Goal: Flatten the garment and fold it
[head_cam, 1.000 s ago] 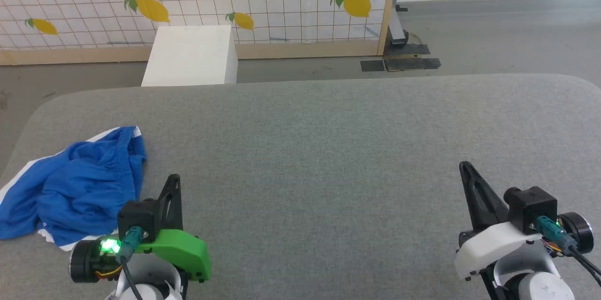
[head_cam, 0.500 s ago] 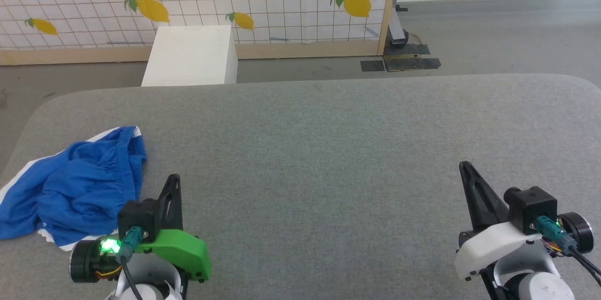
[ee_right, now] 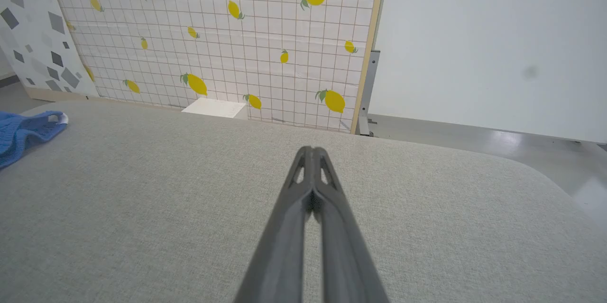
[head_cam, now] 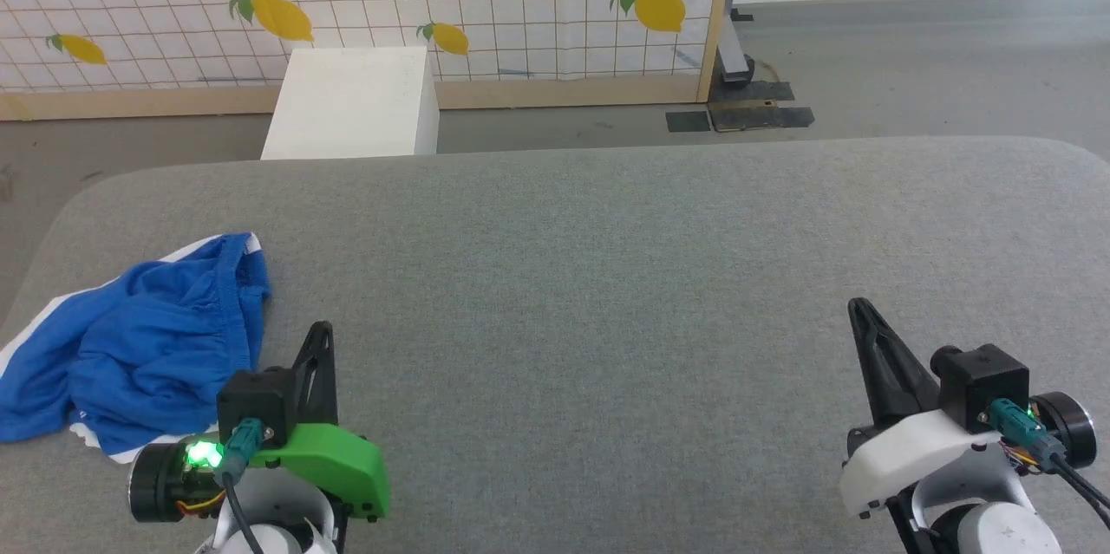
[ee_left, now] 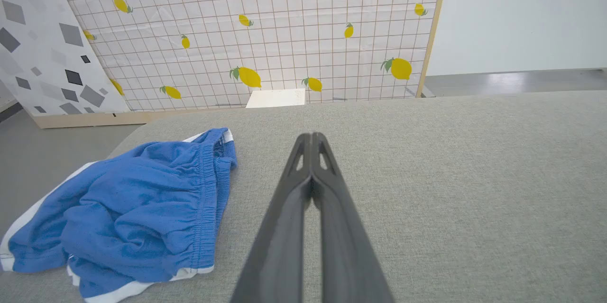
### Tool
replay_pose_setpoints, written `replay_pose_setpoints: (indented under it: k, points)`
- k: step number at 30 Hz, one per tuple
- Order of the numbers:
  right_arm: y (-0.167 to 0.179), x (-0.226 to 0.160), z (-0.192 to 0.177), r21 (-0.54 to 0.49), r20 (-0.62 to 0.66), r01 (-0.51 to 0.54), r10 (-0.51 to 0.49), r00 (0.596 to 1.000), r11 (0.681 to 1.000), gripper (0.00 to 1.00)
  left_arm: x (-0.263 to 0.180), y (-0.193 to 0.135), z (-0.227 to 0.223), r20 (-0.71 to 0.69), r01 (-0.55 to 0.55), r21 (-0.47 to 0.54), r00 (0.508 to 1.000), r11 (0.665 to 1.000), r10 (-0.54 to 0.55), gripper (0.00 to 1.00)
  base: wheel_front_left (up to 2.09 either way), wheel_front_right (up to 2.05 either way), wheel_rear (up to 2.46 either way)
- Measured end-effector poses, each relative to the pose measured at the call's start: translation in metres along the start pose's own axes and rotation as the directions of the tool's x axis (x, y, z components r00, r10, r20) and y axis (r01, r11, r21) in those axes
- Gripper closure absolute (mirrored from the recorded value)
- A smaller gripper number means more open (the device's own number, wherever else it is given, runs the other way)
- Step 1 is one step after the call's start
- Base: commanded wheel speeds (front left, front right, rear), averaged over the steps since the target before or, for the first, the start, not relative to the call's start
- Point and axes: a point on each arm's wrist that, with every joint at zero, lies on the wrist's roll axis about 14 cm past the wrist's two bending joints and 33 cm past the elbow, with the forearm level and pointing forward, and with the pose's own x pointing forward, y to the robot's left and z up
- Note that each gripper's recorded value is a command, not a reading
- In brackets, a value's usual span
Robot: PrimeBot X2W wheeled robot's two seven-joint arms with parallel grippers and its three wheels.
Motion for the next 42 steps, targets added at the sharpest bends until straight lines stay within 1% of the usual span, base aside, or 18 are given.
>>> replay_pose_setpoints:
  k: [39,40,41,42]
  points:
    - [0.0001,0.0,0.0,0.0,0.0,0.0,0.0,1.0,1.0,1.0,0.0,-0.0001,0.0,0.0,0.0,0.0,1.0,1.0,0.0,1.0,0.0,0.0,0.0]
    - [0.0,0.0,-0.0001,0.0,0.0,0.0,0.0,1.0,1.0,0.0,0.0,-0.0002,0.0,0.0,0.001,-0.001,1.0,1.0,-0.001,0.0,0.0,0.0,0.0]
    - [-0.0001,0.0,-0.0002,0.0,-0.001,0.0,0.0,1.0,1.0,0.0,0.0,-0.0003,0.0,0.0,0.001,-0.002,1.0,1.0,-0.001,0.0,0.0,0.0,0.0]
    - [-0.0001,0.0,-0.0003,0.0,-0.001,0.0,0.0,1.0,1.0,1.0,0.0,-0.0006,0.0,0.0,0.002,-0.003,1.0,1.0,-0.002,1.0,0.0,0.0,0.0]
